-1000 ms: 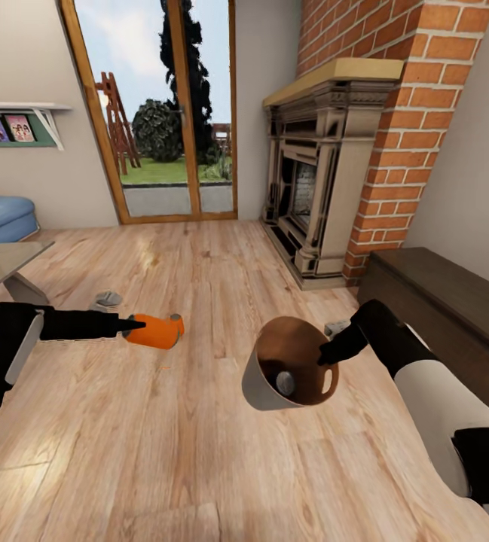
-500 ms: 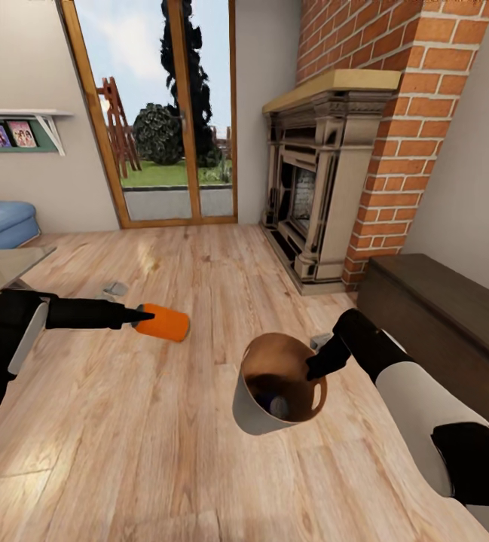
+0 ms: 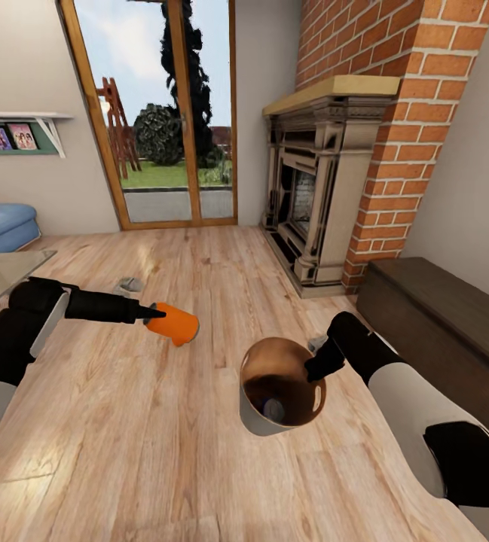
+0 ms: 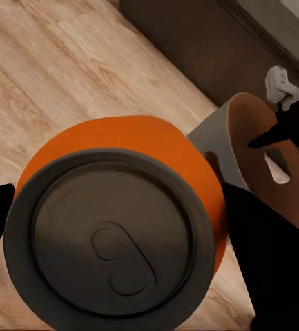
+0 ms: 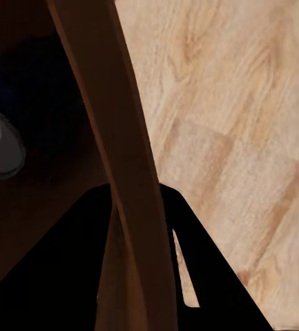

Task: Put the three can of soda from the living room inside the tash can in the kitchen.

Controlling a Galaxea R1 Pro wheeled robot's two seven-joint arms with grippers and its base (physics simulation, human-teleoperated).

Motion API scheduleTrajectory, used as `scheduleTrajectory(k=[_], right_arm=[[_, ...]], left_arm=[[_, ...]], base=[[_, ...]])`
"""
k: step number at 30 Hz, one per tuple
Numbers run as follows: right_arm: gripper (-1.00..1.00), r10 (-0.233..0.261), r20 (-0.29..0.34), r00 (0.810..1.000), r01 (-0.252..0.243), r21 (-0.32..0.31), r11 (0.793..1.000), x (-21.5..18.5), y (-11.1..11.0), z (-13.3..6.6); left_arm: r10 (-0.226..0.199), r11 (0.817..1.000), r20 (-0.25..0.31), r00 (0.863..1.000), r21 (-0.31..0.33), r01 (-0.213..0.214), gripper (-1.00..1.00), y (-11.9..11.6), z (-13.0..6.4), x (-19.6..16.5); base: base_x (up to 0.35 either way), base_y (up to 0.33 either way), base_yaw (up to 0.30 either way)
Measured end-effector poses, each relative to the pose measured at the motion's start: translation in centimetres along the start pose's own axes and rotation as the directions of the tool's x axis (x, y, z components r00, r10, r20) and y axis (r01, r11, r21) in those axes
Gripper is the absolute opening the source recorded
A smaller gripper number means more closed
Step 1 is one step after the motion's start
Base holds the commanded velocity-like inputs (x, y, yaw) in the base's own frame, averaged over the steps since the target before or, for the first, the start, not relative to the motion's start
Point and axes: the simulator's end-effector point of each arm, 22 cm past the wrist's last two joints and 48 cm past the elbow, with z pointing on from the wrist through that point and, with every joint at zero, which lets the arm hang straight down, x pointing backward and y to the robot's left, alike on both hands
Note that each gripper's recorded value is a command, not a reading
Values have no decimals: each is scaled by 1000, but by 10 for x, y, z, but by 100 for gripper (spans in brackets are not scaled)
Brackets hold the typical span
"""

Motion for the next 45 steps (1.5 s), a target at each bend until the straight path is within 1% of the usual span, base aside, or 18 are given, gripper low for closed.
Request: scheduleTrajectory(k=[1,2,3,6,7,12,16,19,21,23,24,25,31,42,44,45], right_arm=[[-100,-11,-6,1000,11,33,999,1,-7,1],[-100,-12,-4,1000,12,55,998,1,-12,0],[-100,-15,-6,1000,15,60,998,1,-13,0],[-100,12,0,1000,-12,26,1000,1,-6,1],[-100,15,0,1000,-15,25,1000,1,-6,1],[-100,-24,-28,999,27,74,997,7,-16,2],[-100,-43,-45,998,47,80,996,10,-14,3],[-100,-65,-61,996,71,92,993,12,-14,5],[-100,-71,-66,995,77,94,993,13,-14,5],[-100,-76,-70,995,83,97,992,14,-14,5],[-100,-81,-74,994,89,100,991,14,-14,6],[-100,-86,-76,993,93,101,991,14,-13,6],[-100,-99,-68,993,105,92,990,11,-9,7],[-100,-108,-65,992,114,85,990,9,-4,8],[-100,-111,-65,992,116,85,990,9,-3,8],[-100,-112,-65,992,117,85,989,8,-3,8]], left_arm=[[-10,1000,-7,1000,-5,10,-100,4,1,3],[-23,1000,-51,998,-13,22,-100,9,10,17],[-25,1000,-57,998,-7,24,-100,7,11,19],[-21,1000,-76,997,-10,20,-100,7,15,24],[-20,1000,-82,996,-13,19,-100,7,16,26],[-15,1000,-98,995,-16,13,-100,7,19,30],[-1,1000,-137,991,-15,-1,-100,4,26,40],[12,1000,-170,985,-12,-14,-100,1,32,49],[16,1000,-182,983,-16,-20,-100,2,33,52],[23,999,-196,980,-27,-29,-100,4,35,56],[36,998,-219,975,-50,-48,-100,9,36,61],[39,997,-230,972,-57,-54,-100,10,37,63],[52,995,-241,969,-64,-70,-100,10,38,65],[70,995,-231,971,-50,-84,-100,3,37,57],[92,994,-216,972,-29,-101,-100,-6,36,48],[109,994,-203,973,-7,-113,-100,-14,35,42]], base=[[0,0,0],[0,0,0],[0,0,0],[0,0,0],[0,0,0],[0,0,0],[0,0,0],[0,0,0],[0,0,0],[0,0,0],[0,0,0],[0,0,0],[0,0,0],[0,0,0],[0,0,0],[0,0,0]])
